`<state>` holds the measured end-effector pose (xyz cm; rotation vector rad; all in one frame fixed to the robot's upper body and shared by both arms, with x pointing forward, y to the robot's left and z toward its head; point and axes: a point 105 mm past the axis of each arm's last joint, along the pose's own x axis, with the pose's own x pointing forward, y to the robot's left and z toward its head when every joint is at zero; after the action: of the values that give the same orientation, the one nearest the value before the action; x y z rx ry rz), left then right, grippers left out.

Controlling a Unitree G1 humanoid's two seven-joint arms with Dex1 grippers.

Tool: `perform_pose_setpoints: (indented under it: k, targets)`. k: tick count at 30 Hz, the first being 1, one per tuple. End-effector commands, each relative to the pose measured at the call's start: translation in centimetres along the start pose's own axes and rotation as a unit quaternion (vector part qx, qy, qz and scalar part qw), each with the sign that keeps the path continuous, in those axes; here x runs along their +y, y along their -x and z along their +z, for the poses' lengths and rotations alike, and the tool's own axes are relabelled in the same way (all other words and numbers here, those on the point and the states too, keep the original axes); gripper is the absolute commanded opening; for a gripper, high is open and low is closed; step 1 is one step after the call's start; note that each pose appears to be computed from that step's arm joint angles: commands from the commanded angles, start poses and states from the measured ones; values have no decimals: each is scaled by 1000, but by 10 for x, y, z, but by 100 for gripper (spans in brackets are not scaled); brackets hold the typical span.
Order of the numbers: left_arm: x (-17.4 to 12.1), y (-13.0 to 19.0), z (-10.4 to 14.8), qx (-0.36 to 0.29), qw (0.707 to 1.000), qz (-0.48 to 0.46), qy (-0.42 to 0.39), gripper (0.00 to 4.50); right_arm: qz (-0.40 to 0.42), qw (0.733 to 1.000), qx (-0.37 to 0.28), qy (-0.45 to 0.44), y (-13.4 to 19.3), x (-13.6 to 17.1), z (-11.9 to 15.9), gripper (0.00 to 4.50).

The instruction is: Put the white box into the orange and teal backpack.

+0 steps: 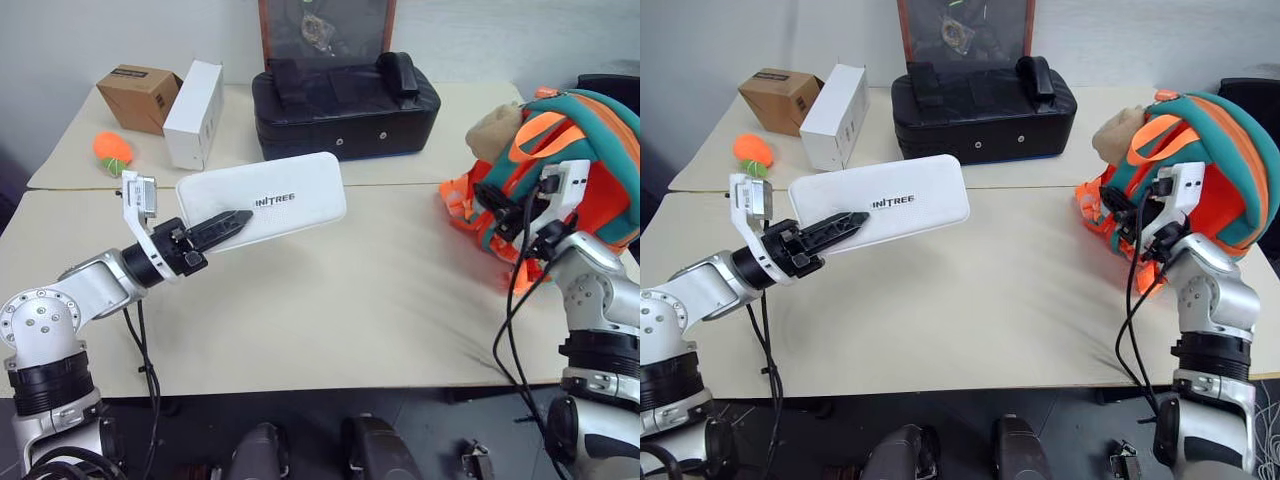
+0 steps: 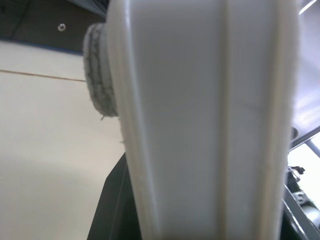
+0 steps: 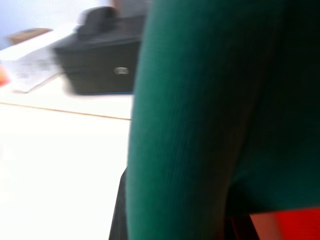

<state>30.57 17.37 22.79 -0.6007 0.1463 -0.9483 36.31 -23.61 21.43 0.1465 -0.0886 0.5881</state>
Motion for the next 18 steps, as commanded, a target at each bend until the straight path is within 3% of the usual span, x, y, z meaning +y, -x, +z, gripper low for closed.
perform_pose_setpoints:
  k: [1, 3, 8, 14, 18]
  targets:
    - [-12, -6, 23, -22, 999, -21, -41, 136, 193, 981, 8, 5, 14, 67, 29, 1]
    - [-16, -11, 31, -20, 998, -25, -51, 136, 275, 960, 45, 3, 29, 95, 31, 1]
    - [-21, -21, 44, -14, 997, -35, -74, 136, 391, 913, 119, -9, 60, 127, 39, 1]
    - [-42, -23, 51, -5, 990, -94, -104, 136, 486, 852, 191, -45, 89, 151, 49, 1]
    - [-63, -20, 50, 3, 981, -157, -114, 136, 491, 835, 245, -53, 102, 147, 34, 1]
